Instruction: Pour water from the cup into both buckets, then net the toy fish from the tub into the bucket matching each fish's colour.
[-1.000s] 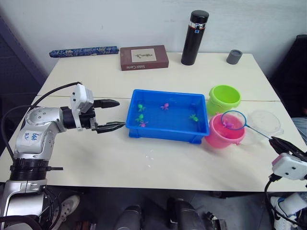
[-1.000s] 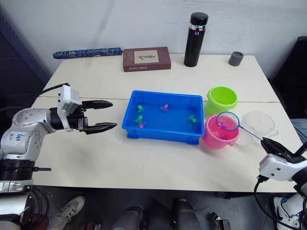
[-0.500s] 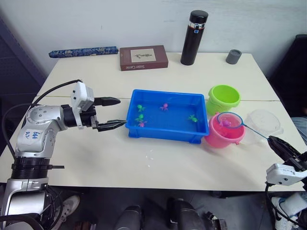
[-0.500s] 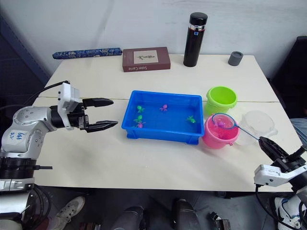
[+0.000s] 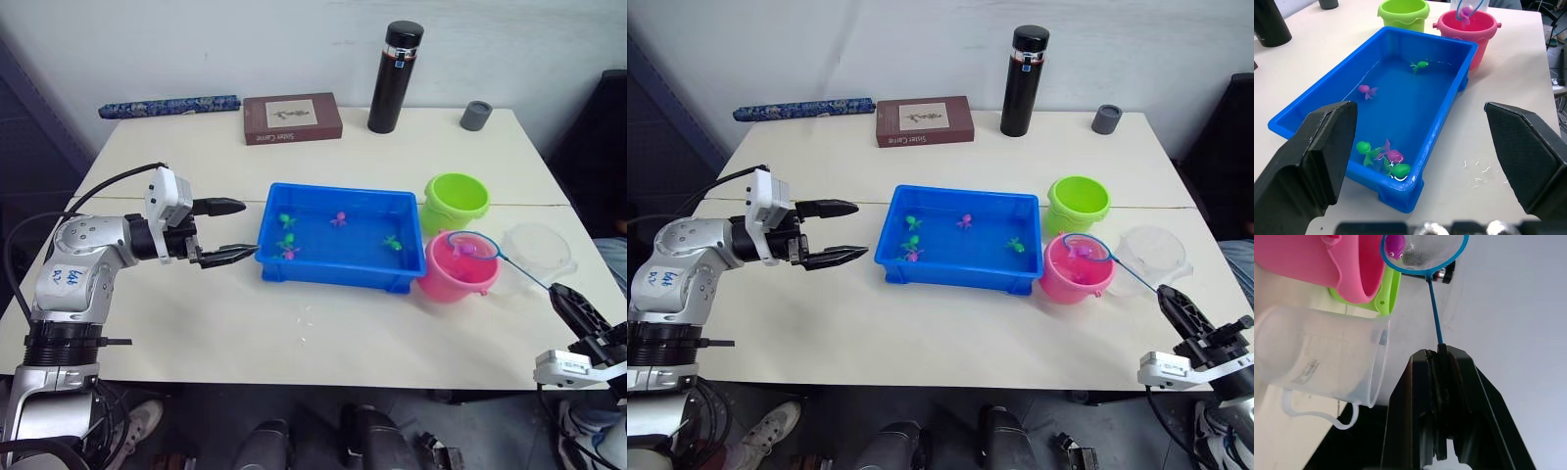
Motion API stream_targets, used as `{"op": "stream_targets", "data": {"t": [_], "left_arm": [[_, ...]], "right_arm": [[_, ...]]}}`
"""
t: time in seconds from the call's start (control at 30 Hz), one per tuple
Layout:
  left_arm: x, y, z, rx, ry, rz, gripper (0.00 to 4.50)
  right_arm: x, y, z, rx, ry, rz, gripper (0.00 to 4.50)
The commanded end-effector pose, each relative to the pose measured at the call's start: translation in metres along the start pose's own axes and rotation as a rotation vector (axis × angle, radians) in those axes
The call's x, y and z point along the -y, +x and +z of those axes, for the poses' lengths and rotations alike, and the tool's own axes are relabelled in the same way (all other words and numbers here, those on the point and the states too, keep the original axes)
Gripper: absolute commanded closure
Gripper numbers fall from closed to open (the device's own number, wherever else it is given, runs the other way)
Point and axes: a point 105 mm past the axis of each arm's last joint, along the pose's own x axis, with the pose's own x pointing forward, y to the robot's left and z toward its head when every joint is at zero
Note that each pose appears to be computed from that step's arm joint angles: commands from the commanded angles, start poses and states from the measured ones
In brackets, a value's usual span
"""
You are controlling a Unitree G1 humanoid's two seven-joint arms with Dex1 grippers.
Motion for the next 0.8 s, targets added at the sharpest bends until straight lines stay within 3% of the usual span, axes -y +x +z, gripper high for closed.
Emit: {"op": "stream_targets", "data": {"t": [0.03, 0.8], "left_arm": [[-0.0008, -0.0017, 0.0045, 0.009, 0.028, 0.010, 0.03], [0.0001, -0.0029, 0.0038, 0.010, 0.031, 0.025, 0.03]], "right_arm": [[0.0123, 0.0011, -0.0008, -0.004, -0.053, -0.076, 4.50], [0.0150, 0.0005, -0.0035, -0.001, -0.310, -0.179, 4.50]]}}
